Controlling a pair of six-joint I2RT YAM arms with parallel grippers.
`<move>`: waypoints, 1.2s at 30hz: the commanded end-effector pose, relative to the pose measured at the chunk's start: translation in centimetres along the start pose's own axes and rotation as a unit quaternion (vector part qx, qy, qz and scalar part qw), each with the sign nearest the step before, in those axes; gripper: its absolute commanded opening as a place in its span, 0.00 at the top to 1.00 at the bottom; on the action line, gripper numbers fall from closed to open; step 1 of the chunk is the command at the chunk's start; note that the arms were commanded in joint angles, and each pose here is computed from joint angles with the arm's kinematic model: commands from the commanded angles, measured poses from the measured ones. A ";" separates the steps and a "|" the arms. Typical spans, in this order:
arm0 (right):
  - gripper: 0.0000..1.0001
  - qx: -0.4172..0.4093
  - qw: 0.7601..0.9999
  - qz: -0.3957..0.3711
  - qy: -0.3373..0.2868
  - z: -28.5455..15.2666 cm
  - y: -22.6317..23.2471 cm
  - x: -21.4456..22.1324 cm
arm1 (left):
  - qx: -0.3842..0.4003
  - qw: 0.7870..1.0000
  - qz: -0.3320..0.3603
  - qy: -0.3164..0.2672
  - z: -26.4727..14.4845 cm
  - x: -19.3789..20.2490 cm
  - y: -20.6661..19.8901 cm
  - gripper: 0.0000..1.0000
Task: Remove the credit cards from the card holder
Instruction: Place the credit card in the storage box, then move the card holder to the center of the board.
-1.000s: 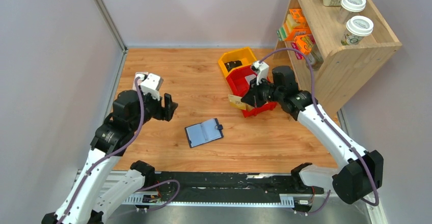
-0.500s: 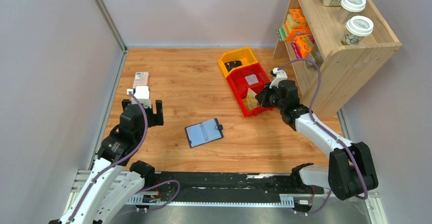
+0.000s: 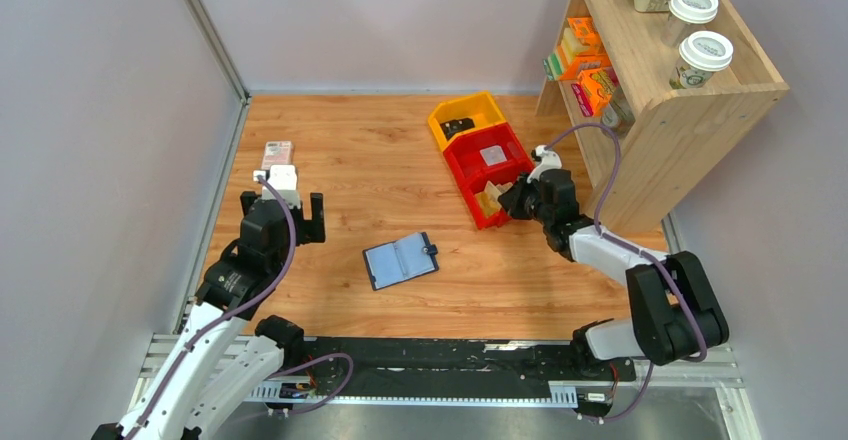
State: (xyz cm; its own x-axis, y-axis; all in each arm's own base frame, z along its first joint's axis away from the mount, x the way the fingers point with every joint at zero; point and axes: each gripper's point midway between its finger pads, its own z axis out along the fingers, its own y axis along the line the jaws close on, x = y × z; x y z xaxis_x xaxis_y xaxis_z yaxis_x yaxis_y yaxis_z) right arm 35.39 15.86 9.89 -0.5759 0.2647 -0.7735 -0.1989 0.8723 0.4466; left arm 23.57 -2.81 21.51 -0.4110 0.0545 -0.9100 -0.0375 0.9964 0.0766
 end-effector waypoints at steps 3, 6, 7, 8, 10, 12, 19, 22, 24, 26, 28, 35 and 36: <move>0.66 0.016 1.000 0.020 -0.004 0.0 -0.7 0.3 | 0.013 1.000 -0.005 -0.012 0.2 -0.8 -0.6 0.00; 0.45 0.033 0.999 0.005 -0.013 -1.1 -0.5 -1.0 | 0.021 1.000 -0.004 -0.009 0.3 -0.8 -0.9 0.00; 0.41 0.040 0.999 -0.003 -0.018 -1.5 -0.4 -1.6 | 0.023 1.000 -0.005 -0.009 0.3 -0.8 -1.0 0.00; 0.37 0.044 0.999 -0.013 -0.020 -2.0 -0.1 -2.0 | 0.026 1.000 -0.004 -0.007 0.4 -0.7 -1.1 0.00; 0.31 0.044 0.998 -0.030 -0.020 -2.7 0.9 -2.7 | 0.029 1.000 -0.004 -0.004 0.4 -0.7 -1.3 0.00; 0.24 0.063 0.997 -0.046 -0.015 -3.4 1.4 -3.0 | 0.031 1.000 -0.004 -0.002 0.5 -0.6 -1.4 0.00; 0.00 0.016 0.995 -0.099 0.012 -4.5 8.8 -1.0 | 0.022 1.000 -0.013 -0.011 0.1 -1.0 -0.9 0.00; 0.00 -0.011 0.993 -0.114 0.036 -4.2 12.3 1.3 | 0.012 1.000 -0.017 -0.018 -0.2 -1.1 -0.4 0.00; 0.00 -0.029 0.989 -0.130 0.060 -3.6 14.9 3.3 | 0.003 1.000 -0.021 -0.024 -0.4 -1.3 0.0 0.00; 0.00 -0.045 0.984 -0.154 0.080 -3.1 17.3 5.3 | -0.007 0.999 -0.024 -0.030 -0.6 -1.4 0.5 0.00; 0.00 -0.053 0.977 -0.180 0.099 -2.5 19.4 7.3 | -0.018 0.999 -0.029 -0.037 -0.9 -1.5 1.0 0.00; 0.13 -0.102 0.947 -0.246 0.182 -1.0 25.4 15.0 | -0.046 0.996 -0.043 -0.055 -1.7 -1.8 2.4 0.00; 0.15 -0.101 0.942 -0.258 0.192 -0.7 25.6 16.1 | -0.047 0.996 -0.044 -0.058 -1.8 -1.8 2.5 0.00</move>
State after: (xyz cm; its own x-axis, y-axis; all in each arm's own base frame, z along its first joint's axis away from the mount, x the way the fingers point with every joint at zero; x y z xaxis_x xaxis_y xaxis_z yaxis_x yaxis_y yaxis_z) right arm 21.65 39.34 9.80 -0.6140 -0.3130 -0.7246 -0.6108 0.7698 0.1851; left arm 22.83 -1.51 23.44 -0.3287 0.0088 -0.9444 -0.1011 0.9939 0.0445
